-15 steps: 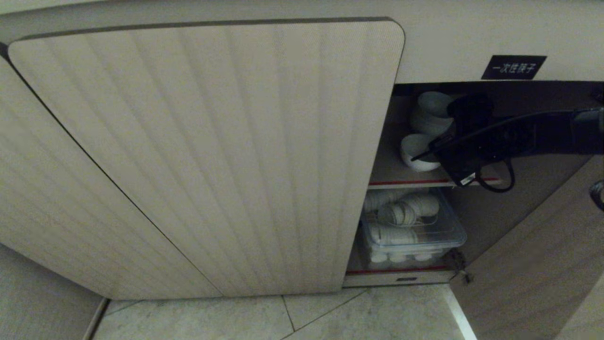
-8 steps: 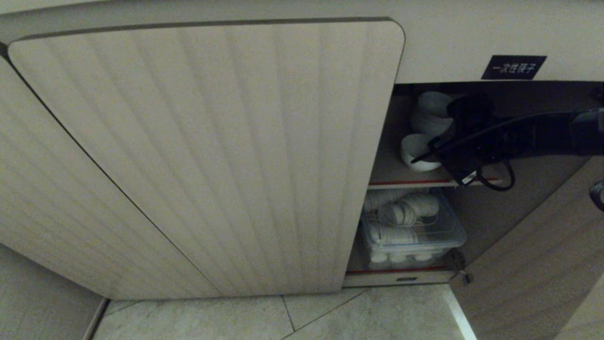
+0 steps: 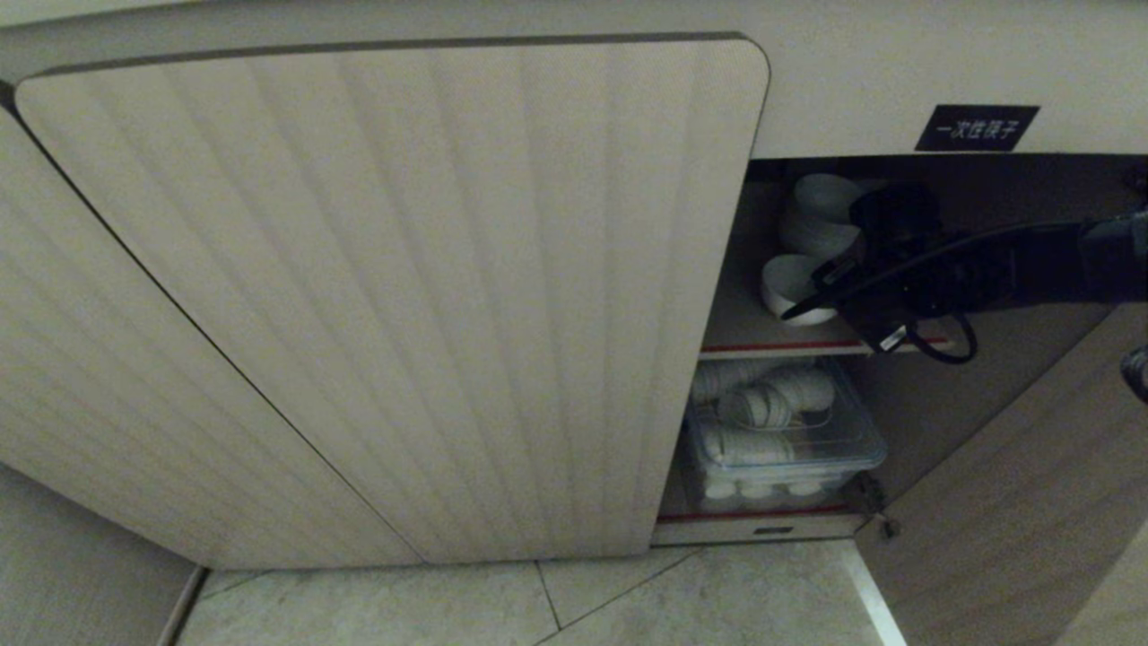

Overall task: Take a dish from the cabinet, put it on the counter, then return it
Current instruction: Put it back into the cabinet

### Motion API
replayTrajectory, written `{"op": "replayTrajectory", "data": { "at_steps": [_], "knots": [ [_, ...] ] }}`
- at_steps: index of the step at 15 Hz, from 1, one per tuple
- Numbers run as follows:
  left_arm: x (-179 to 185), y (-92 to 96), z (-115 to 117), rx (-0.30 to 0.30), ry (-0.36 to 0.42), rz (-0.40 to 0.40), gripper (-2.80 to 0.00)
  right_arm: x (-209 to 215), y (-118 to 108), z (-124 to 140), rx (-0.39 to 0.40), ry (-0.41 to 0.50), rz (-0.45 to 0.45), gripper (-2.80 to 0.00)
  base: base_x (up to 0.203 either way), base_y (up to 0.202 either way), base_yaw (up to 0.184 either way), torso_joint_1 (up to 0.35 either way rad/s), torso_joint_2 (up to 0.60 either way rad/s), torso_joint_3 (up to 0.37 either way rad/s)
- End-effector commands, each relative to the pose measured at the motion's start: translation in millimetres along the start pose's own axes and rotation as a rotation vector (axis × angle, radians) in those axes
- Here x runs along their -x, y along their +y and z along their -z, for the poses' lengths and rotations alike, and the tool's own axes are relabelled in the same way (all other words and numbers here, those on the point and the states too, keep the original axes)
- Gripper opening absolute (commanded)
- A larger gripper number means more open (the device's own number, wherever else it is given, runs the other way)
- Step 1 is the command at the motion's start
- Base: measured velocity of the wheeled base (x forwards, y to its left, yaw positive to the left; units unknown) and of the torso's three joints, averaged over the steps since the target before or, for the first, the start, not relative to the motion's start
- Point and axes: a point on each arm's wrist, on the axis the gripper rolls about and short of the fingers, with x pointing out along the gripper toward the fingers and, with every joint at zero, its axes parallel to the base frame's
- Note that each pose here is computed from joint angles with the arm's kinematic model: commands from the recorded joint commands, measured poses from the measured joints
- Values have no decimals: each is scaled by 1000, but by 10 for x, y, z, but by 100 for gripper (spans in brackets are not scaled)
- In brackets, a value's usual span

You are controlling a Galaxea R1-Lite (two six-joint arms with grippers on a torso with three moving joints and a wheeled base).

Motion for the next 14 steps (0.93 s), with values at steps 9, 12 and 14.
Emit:
{"op": "replayTrajectory", "data": {
  "at_steps": [9, 12, 14],
  "knots": [
    [0, 0, 0, 0, 0, 0, -280, 39, -4, -8, 29, -42, -13, 0, 0, 0, 0, 0, 0, 0],
    [0, 0, 0, 0, 0, 0, -280, 36, -63, 31, 80, -76, -52, 0, 0, 0, 0, 0, 0, 0],
    [0, 0, 0, -1, 0, 0, -280, 49, -76, 36, 93, -87, -65, 0, 0, 0, 0, 0, 0, 0]
  ]
}}
